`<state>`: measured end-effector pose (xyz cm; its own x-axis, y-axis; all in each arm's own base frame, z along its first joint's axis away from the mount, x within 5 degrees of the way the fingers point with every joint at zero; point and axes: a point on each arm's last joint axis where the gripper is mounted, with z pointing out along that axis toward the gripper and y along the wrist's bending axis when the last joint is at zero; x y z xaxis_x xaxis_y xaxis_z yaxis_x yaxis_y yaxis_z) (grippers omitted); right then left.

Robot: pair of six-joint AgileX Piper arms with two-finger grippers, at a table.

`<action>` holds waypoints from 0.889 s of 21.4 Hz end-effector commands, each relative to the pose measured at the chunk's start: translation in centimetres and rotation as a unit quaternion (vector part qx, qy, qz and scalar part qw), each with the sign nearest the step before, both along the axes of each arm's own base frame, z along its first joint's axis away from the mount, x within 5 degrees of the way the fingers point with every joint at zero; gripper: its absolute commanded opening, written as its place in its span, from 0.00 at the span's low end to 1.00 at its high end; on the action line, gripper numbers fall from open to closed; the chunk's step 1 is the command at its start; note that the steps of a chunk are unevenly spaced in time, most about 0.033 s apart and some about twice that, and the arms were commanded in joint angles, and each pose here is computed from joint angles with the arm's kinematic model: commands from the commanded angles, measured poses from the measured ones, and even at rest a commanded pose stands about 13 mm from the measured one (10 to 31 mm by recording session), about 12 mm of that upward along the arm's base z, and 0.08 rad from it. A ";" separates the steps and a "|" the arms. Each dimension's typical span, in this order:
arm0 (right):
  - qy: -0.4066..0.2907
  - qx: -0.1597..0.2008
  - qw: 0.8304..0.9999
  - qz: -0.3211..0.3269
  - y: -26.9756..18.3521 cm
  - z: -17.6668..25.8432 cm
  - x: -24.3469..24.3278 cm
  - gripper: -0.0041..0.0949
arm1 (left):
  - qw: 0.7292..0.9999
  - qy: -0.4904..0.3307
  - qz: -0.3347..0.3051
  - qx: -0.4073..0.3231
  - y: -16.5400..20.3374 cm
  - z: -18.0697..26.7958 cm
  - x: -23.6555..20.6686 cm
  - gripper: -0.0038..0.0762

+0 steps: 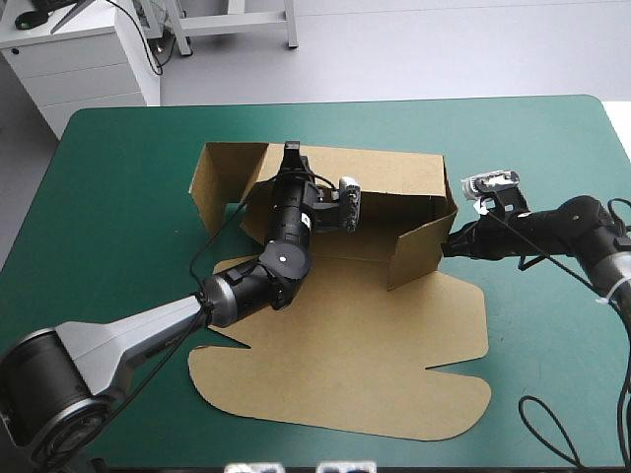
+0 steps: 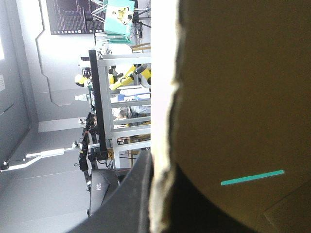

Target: Fold the box

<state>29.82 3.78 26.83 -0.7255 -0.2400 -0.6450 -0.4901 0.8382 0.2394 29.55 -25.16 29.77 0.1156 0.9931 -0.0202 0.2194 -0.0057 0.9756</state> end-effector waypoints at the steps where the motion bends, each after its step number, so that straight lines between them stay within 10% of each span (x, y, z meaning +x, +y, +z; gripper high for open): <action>1: -0.061 0.016 0.998 0.030 0.5 2.3 -0.3 0.03 | 0.997 -0.075 -0.004 -0.001 0.5 3.7 -0.3 0.04; 5: -0.048 0.016 0.995 0.085 0.9 2.1 -1.0 0.07 | 0.997 -0.075 -0.004 -0.001 0.5 3.7 -0.3 0.04; 12: -0.069 0.001 0.995 0.078 0.7 2.2 -0.7 0.73 | 0.997 -0.074 -0.005 -0.001 0.5 3.7 -0.3 0.04; 19: -0.079 0.020 0.996 0.023 1.6 2.5 -0.1 0.74 | 0.997 -0.073 -0.008 -0.002 0.5 3.6 -0.3 0.04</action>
